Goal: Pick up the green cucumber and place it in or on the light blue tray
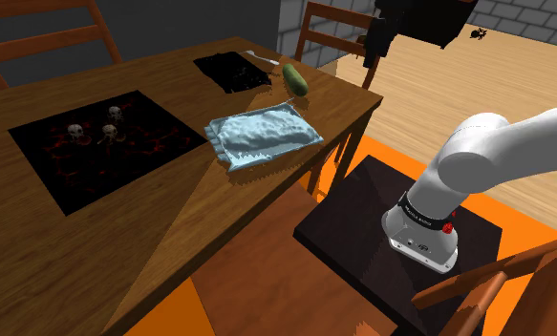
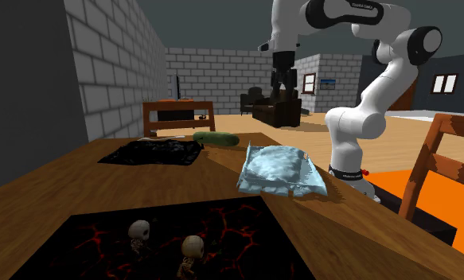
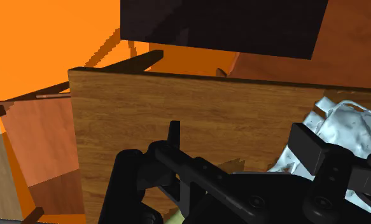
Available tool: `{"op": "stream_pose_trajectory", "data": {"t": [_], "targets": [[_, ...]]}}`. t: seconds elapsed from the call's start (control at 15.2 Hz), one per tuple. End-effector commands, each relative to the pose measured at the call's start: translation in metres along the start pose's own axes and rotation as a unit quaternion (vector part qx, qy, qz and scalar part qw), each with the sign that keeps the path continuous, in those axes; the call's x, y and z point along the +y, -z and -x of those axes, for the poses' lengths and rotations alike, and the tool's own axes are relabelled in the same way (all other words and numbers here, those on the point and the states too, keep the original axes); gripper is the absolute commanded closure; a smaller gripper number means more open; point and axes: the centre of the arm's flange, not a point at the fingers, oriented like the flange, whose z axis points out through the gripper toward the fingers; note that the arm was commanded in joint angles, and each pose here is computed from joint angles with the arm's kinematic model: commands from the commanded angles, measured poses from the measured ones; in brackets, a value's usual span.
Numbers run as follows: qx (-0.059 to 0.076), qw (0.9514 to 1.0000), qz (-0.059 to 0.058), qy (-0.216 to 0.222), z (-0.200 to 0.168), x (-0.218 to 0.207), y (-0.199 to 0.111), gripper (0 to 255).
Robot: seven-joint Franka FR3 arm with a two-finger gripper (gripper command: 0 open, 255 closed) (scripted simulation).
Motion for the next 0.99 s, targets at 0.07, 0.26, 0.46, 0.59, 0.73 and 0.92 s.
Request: {"op": "stream_pose_trajectory", "data": {"t": [0.07,0.26,0.46,0.59,0.73,0.92], "targets": [[0.000,0.9999,0.001,-0.013,-0.012,-0.002,-0.004,0],[-0.001,0.9987,0.004,-0.050,-0.050,-0.006,-0.018,0],[-0.002,0.9961,0.007,-0.088,-0.088,-0.007,-0.031,0],[-0.003,0.9936,0.009,-0.112,-0.113,-0.006,-0.040,0],[-0.003,0.9905,0.011,-0.137,-0.138,-0.004,-0.049,0],[-0.004,0.9846,0.014,-0.174,-0.175,0.002,-0.063,0]]}}
